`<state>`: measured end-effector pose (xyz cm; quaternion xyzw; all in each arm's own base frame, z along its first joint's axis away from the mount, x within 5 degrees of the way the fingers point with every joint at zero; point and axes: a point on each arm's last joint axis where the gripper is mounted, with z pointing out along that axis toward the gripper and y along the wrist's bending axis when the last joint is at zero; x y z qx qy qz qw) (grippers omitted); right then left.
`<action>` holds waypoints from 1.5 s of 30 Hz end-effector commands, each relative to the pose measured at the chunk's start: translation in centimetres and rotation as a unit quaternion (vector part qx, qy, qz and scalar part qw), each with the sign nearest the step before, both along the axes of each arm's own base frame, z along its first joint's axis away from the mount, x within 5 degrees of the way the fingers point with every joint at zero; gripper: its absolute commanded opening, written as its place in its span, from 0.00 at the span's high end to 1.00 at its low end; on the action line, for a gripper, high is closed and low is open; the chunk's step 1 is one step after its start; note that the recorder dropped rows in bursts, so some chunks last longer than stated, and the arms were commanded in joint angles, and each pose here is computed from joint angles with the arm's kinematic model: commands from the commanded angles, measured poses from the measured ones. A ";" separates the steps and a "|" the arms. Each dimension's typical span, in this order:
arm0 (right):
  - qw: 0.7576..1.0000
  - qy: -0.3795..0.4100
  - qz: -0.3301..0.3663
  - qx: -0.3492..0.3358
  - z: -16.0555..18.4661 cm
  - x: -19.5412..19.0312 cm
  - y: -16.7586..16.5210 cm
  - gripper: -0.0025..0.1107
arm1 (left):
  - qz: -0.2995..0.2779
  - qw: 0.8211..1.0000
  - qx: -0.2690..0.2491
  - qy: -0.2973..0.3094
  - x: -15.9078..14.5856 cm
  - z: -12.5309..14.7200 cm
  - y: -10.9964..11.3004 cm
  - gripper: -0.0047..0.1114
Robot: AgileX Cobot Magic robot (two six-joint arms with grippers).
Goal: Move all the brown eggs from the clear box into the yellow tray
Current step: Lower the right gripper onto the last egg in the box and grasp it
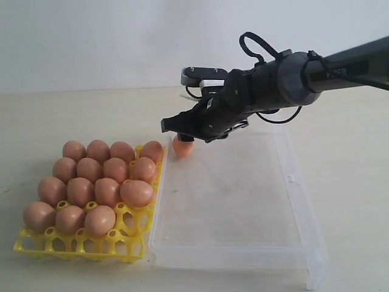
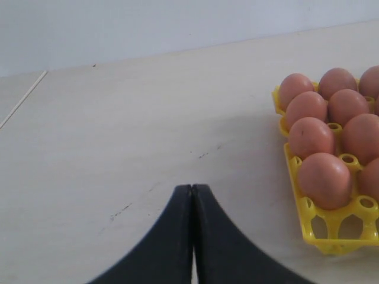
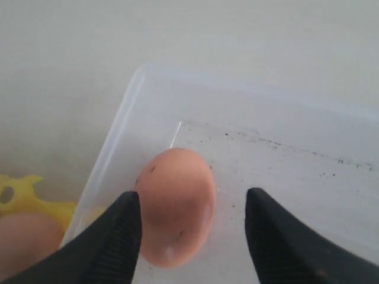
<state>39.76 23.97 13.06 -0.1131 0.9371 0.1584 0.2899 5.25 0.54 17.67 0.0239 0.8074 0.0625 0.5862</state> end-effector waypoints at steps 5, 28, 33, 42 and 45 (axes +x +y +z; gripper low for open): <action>1.000 -0.007 0.009 0.003 0.4 0.2 0.3 0.44 | -0.003 1.000 -0.003 -0.010 0.0 0.2 0.0 0.96; 1.000 -0.013 0.013 -0.008 -2.2 0.6 0.5 0.45 | -0.003 1.000 -0.003 -0.010 0.0 0.2 0.0 0.96; 1.000 -0.026 0.009 -0.003 -2.3 0.9 0.5 0.47 | -0.003 1.000 -0.003 -0.010 0.0 0.2 0.0 0.96; 0.999 -0.045 0.013 -0.002 -2.1 1.1 0.6 0.47 | -0.003 1.000 -0.003 -0.010 0.0 0.2 0.0 0.96; 0.999 -0.045 0.013 -0.002 -2.2 1.1 0.6 0.47 | -0.003 1.000 -0.003 -0.010 0.0 0.2 0.0 0.96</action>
